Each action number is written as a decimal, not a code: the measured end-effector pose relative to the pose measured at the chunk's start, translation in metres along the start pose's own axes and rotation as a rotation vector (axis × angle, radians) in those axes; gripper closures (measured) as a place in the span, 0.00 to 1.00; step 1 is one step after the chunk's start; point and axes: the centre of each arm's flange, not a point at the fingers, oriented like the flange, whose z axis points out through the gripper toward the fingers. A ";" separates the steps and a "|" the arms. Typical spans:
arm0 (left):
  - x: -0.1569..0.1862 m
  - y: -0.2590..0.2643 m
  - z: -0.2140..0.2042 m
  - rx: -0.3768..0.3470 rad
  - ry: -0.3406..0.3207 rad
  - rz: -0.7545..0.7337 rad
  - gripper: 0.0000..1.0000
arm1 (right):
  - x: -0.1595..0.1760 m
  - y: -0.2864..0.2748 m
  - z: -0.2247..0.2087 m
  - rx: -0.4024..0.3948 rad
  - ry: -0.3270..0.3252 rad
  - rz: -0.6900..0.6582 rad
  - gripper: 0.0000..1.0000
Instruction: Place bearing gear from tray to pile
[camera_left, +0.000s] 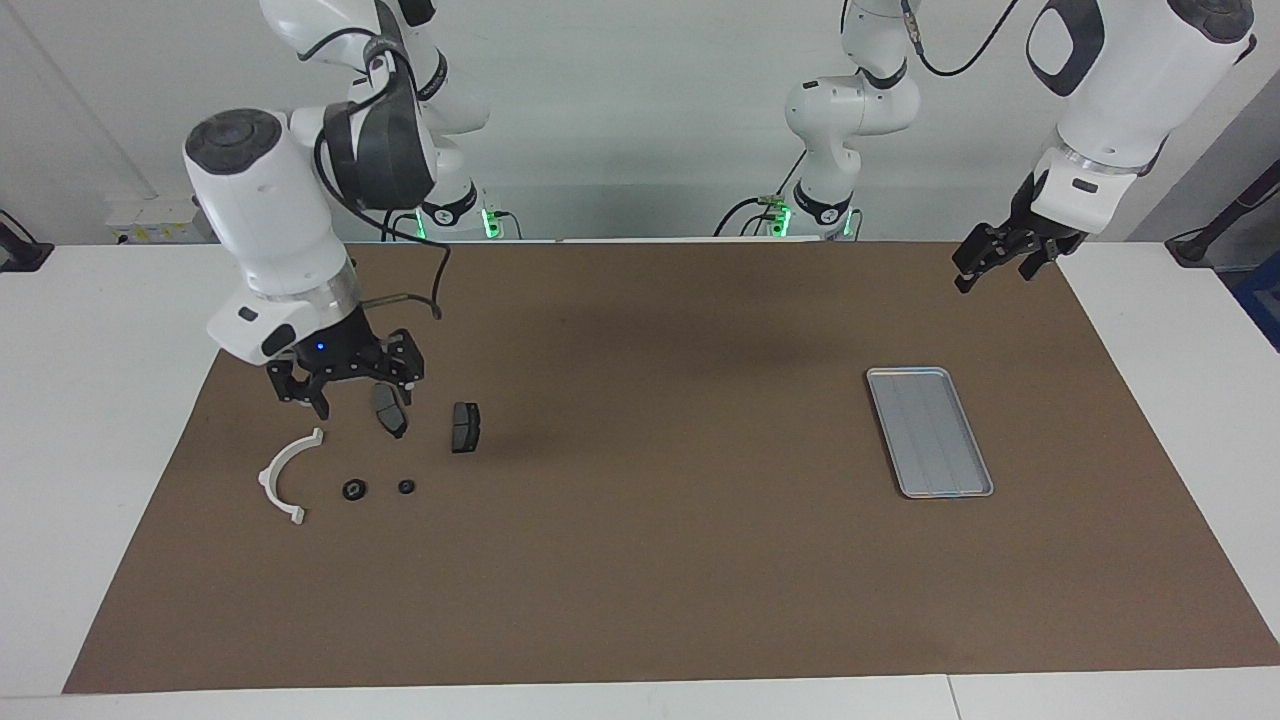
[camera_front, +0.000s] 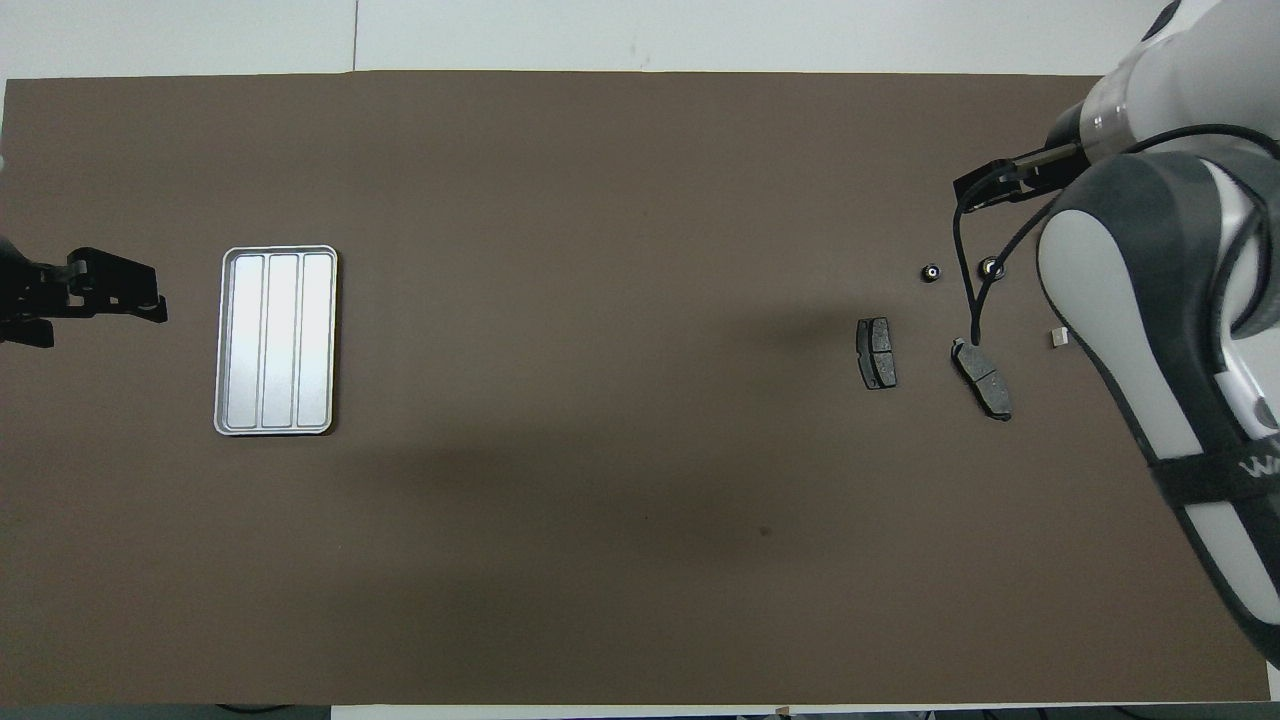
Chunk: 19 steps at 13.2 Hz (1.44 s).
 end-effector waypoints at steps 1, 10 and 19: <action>0.000 0.000 0.000 0.000 0.000 0.000 0.00 | -0.010 -0.005 -0.017 0.000 -0.014 0.016 0.00; 0.000 0.000 0.000 0.000 0.000 0.000 0.00 | -0.066 0.057 -0.082 0.021 -0.049 0.172 0.00; 0.000 0.000 0.000 0.000 0.000 0.000 0.00 | -0.111 0.071 -0.095 0.016 -0.062 0.231 0.00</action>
